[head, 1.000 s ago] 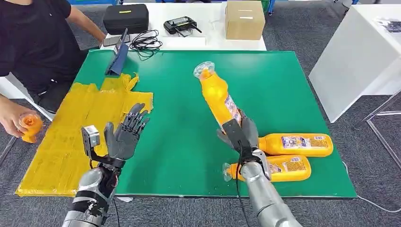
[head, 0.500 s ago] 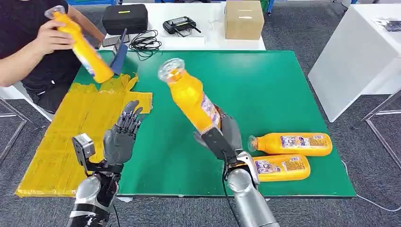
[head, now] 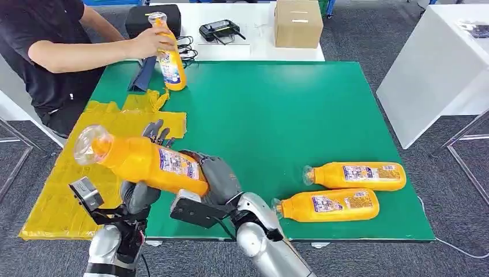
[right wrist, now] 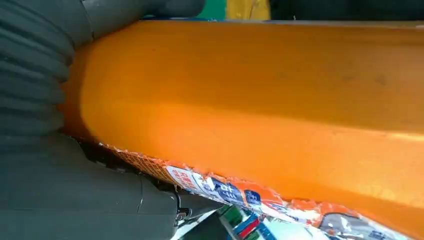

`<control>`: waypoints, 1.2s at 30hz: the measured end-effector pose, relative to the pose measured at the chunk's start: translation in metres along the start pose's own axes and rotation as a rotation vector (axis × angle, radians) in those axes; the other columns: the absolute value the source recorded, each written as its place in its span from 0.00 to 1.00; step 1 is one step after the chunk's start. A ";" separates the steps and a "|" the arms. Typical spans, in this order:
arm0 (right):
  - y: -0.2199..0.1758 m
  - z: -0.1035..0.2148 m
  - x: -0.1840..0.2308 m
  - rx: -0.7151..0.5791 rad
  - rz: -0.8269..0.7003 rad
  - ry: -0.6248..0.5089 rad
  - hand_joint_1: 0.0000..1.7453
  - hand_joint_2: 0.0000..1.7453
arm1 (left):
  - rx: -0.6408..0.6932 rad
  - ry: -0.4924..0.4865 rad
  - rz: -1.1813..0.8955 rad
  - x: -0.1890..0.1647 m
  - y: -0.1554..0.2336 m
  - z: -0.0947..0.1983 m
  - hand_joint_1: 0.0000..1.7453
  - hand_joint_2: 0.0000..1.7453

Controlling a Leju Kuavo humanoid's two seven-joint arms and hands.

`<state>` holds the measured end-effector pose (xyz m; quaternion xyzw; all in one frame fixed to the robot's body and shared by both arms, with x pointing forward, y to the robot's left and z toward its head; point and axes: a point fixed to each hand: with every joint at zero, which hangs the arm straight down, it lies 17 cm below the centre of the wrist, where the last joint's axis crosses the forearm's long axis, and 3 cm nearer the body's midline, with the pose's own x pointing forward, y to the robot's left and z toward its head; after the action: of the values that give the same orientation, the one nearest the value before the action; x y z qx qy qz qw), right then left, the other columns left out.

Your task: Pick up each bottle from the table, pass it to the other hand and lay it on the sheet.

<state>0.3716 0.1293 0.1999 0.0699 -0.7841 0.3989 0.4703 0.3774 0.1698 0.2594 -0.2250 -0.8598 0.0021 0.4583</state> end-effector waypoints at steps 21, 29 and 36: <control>0.055 0.013 -0.010 0.143 0.014 0.000 1.00 1.00 | -0.026 0.040 0.075 -0.008 -0.014 0.036 1.00 1.00; 0.060 0.015 -0.009 0.157 0.020 -0.006 1.00 1.00 | -0.048 0.020 0.091 -0.002 -0.013 0.041 1.00 1.00; 0.062 0.018 -0.011 0.150 0.025 0.000 0.08 1.00 | -0.055 0.012 0.081 -0.002 -0.015 0.042 1.00 1.00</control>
<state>0.3351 0.1560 0.1524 0.0952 -0.7528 0.4626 0.4585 0.3391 0.1647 0.2367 -0.2725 -0.8469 -0.0045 0.4567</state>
